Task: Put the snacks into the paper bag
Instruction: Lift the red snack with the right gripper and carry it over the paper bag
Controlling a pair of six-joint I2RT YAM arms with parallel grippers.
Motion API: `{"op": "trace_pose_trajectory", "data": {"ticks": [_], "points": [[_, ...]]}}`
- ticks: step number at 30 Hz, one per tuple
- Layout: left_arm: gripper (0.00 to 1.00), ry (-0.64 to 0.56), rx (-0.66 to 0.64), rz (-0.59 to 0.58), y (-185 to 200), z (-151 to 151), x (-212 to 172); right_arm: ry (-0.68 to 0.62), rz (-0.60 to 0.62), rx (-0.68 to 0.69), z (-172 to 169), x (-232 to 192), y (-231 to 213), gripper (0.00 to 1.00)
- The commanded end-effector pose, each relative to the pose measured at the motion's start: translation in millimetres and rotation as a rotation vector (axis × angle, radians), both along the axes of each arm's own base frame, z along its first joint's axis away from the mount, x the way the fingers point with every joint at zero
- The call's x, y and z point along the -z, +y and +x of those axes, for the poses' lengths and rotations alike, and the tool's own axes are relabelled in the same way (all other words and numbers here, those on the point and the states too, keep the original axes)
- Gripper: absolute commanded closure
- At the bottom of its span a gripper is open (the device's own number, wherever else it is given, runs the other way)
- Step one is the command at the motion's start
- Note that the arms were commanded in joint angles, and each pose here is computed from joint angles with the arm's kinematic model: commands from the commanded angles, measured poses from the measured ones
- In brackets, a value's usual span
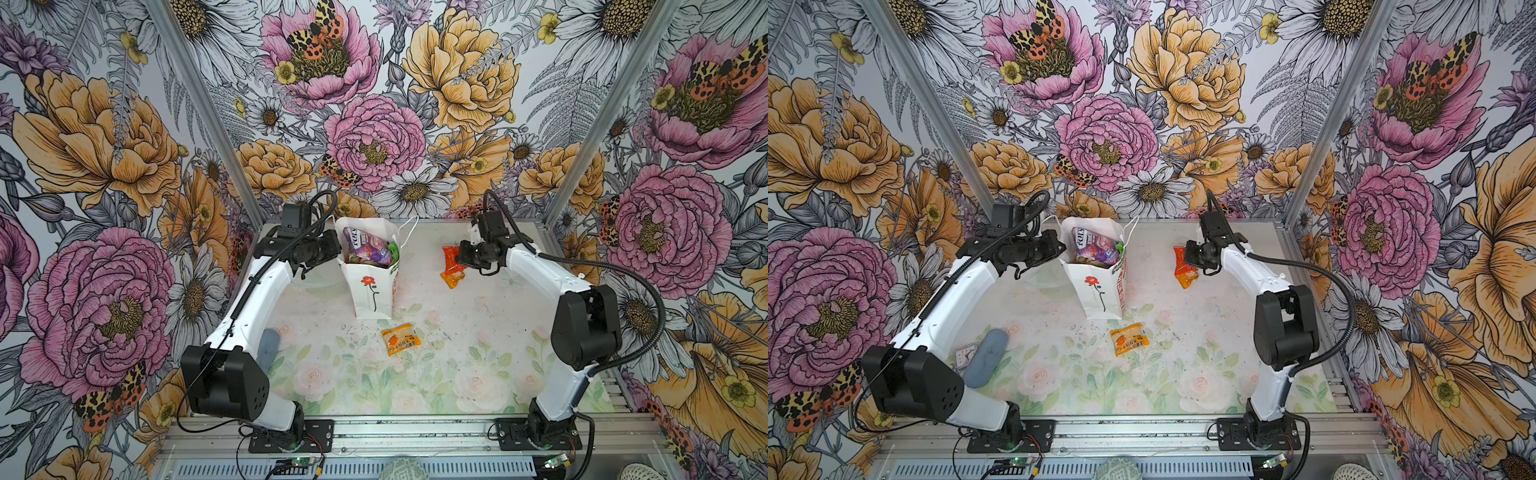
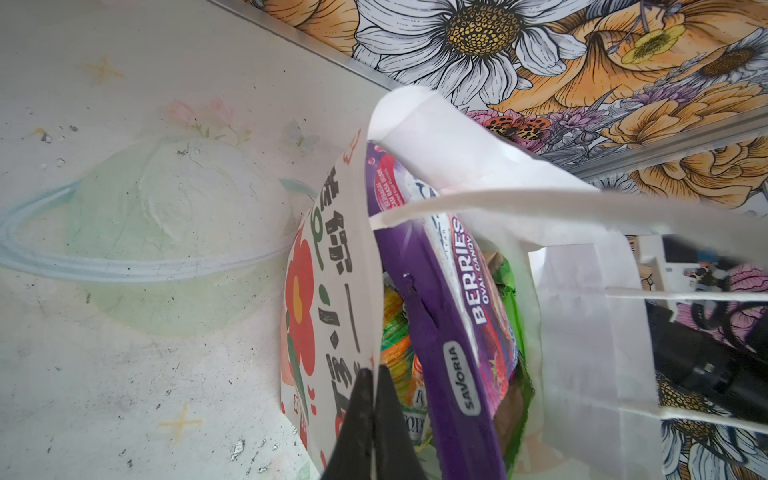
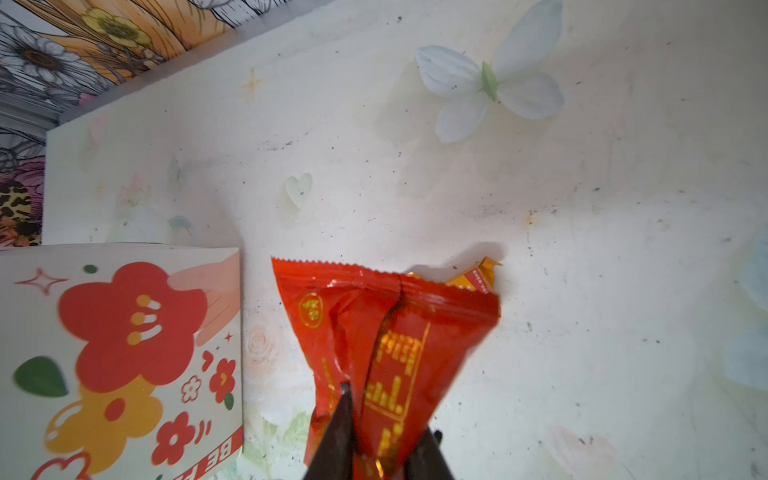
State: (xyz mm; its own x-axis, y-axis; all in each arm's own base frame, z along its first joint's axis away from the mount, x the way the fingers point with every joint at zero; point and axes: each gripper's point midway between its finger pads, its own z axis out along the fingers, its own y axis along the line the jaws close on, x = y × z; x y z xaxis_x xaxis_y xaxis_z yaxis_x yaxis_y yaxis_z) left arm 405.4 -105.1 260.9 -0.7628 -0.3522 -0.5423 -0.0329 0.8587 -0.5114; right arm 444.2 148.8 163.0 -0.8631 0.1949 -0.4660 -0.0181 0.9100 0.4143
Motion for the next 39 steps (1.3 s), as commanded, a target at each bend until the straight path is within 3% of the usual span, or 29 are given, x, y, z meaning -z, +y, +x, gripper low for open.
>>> {"op": "trace_pose_trajectory", "data": {"ticks": [1,9,25,32,39], "points": [[0.98,-0.077,0.000,-0.038,0.2,1.3,-23.1,-0.115,0.057,-0.001,-5.0,-47.8,5.4,0.79],[0.98,-0.079,0.006,-0.031,-2.5,0.9,-22.5,-0.242,0.138,-0.007,-15.6,-117.7,12.9,0.80],[0.98,-0.082,0.035,-0.026,-13.1,-1.9,-22.9,-0.481,0.199,-0.147,-52.5,-252.1,80.8,0.80],[0.98,-0.082,0.040,-0.031,-15.3,-3.0,-23.4,-0.533,0.215,-0.236,-72.7,-279.8,122.7,0.80],[0.98,-0.083,0.041,-0.026,-15.8,-3.0,-23.3,-0.527,0.205,-0.302,-80.1,-275.4,160.9,0.80]]}}
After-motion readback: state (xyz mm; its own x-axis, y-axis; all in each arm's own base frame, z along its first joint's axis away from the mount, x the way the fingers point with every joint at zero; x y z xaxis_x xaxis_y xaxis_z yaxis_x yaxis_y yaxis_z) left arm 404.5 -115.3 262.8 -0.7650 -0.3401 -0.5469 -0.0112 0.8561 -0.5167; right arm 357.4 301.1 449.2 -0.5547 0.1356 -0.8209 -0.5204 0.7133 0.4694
